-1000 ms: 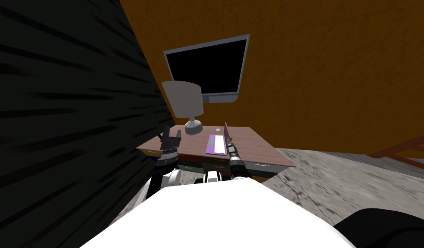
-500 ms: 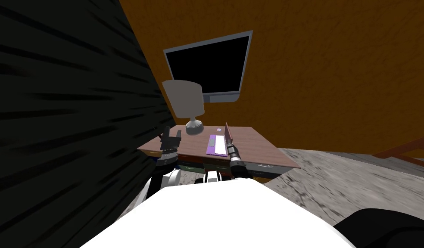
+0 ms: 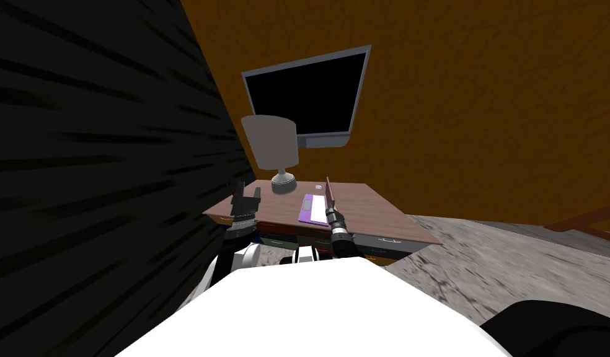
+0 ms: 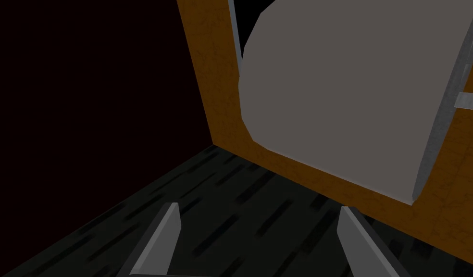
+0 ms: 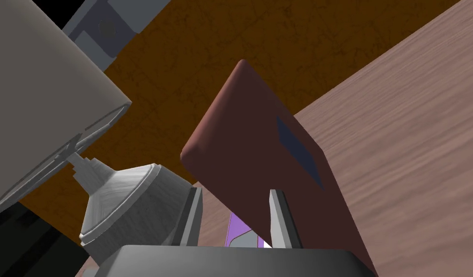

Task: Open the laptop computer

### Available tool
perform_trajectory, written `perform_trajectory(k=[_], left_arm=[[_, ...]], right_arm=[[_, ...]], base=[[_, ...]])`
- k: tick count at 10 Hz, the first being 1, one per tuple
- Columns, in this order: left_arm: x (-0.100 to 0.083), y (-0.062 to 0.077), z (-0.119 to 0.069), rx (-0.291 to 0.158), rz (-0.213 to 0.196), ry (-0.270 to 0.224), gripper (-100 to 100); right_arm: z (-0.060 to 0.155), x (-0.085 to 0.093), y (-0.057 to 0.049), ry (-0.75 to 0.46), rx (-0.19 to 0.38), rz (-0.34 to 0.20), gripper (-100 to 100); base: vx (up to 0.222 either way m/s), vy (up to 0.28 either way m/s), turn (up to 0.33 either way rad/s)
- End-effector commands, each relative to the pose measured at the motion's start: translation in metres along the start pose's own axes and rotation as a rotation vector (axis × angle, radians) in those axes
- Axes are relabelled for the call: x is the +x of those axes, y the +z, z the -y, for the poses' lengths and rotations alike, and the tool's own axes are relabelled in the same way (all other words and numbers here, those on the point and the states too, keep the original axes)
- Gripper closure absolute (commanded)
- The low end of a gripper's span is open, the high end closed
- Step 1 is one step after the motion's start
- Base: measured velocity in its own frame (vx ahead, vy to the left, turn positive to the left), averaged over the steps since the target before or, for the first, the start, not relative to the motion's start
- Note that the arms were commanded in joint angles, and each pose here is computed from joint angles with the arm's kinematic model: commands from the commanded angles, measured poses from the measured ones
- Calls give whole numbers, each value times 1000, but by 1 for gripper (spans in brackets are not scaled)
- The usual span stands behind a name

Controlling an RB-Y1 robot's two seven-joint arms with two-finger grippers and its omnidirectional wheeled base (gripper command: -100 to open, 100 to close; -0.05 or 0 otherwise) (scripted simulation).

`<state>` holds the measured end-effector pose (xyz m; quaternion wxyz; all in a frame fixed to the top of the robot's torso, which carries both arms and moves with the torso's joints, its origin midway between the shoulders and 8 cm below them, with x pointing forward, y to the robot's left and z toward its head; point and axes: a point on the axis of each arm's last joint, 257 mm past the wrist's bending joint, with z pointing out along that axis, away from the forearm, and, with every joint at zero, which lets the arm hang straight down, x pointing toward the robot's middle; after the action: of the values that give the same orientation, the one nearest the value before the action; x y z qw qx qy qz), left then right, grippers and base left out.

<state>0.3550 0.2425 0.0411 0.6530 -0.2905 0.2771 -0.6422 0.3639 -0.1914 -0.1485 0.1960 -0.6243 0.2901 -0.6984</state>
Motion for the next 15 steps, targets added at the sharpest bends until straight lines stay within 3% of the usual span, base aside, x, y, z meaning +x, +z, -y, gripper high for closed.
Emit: perform_trajectory(k=[1,2,5,9,15], left_arm=[[0,0,0,0,0,0,0],[0,0,0,0,0,0,0],[0,0,0,0,0,0,0],[0,0,0,0,0,0,0],[0,0,0,0,0,0,0]], right_arm=[[-1,-1,-1,-38,0,2,100],[-7,-12,5,-128,3,11,100],[-14,-27,13,-251,10,23,100],[-17,-32,16,-292,12,27,100],[-27,-51,27,-455,23,41,100]], base=[[2,35,-3],[-3,62,-36],[-10,78,-24],[-4,40,1],[-4,40,-6]])
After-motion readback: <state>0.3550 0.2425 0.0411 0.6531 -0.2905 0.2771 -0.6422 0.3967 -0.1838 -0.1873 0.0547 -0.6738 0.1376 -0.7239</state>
